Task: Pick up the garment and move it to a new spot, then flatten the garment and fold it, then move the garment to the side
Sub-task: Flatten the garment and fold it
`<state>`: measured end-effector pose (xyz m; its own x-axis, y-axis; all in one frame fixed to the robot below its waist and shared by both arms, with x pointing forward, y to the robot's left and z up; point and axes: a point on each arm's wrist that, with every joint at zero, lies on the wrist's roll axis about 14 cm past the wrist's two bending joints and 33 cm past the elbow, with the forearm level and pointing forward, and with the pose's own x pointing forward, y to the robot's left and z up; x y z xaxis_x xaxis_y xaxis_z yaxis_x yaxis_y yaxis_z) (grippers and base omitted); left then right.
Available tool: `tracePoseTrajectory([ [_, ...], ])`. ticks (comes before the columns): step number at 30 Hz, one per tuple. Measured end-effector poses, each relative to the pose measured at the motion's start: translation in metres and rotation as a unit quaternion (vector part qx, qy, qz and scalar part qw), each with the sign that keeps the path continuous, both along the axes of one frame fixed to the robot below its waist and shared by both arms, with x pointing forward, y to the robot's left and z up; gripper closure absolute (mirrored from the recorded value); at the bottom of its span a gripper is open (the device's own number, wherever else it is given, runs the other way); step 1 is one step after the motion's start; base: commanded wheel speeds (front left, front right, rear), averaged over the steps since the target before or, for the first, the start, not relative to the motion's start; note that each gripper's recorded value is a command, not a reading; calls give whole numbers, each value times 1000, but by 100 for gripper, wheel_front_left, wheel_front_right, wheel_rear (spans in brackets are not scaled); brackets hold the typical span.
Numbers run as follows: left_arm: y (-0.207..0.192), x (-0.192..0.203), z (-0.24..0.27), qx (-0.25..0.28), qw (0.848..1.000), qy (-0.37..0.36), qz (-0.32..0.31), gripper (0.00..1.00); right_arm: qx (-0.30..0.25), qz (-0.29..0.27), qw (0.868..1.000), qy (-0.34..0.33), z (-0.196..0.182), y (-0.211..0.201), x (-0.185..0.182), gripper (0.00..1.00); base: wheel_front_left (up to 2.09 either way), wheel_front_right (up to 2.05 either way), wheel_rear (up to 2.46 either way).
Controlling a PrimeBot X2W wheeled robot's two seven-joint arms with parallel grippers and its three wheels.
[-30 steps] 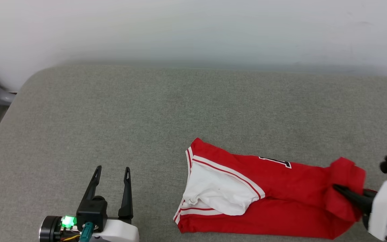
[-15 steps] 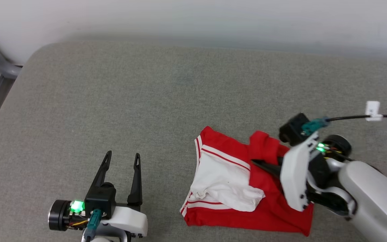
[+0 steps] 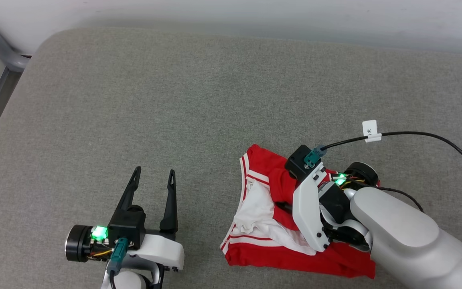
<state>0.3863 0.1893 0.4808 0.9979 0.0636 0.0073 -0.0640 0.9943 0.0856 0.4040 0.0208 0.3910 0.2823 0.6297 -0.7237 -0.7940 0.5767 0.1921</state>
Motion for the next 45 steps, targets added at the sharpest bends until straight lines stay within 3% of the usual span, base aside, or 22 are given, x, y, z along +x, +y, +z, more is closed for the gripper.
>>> tracePoseTrajectory([
  [4, 1, 0, -1, -1, 1000, 2, 2, 0, 7, -8, 1000, -7, -4, -1, 2, 100, 0, 0, 0],
  [5, 1, 1, 0, -1, 1000, 0, 2, 0, 18, -14, 1000, -12, -2, 0, 4, 73, 0, 0, 0],
  [6, 1, 1, 1, -2, 1000, -1, 3, 0, 28, -20, 999, -18, 1, 0, 6, 18, 0, 0, 0],
  [7, 2, 1, 2, -2, 1000, -3, 4, 0, 38, -25, 999, -27, 6, 0, 8, 0, 0, 0, 0],
  [12, 1, -3, 8, -3, 1000, -12, 0, 0, 99, -49, 989, -101, 45, -9, 25, 0, 0, 0, 0],
  [17, -1, -8, 15, -3, 1000, -23, -5, 0, 140, -95, 967, -190, 83, -48, 41, 0, 0, 0, 0],
  [25, -13, -12, 27, -5, 999, -41, -25, 0, 173, -200, 905, -333, 125, -130, 47, 0, 0, 0, 0],
  [35, -24, -20, 36, -9, 997, -54, -45, 0, 177, -326, 825, -427, 151, -201, 17, 0, 0, 0, 0],
  [39, -25, -24, 38, -9, 997, -58, -47, 0, 180, -348, 801, -452, 158, -206, -2, 0, 0, 0, 0],
  [45, -20, -32, 37, -10, 998, -56, -40, 0, 179, -375, 785, -459, 155, -209, -30, 0, 0, 0, 0],
])
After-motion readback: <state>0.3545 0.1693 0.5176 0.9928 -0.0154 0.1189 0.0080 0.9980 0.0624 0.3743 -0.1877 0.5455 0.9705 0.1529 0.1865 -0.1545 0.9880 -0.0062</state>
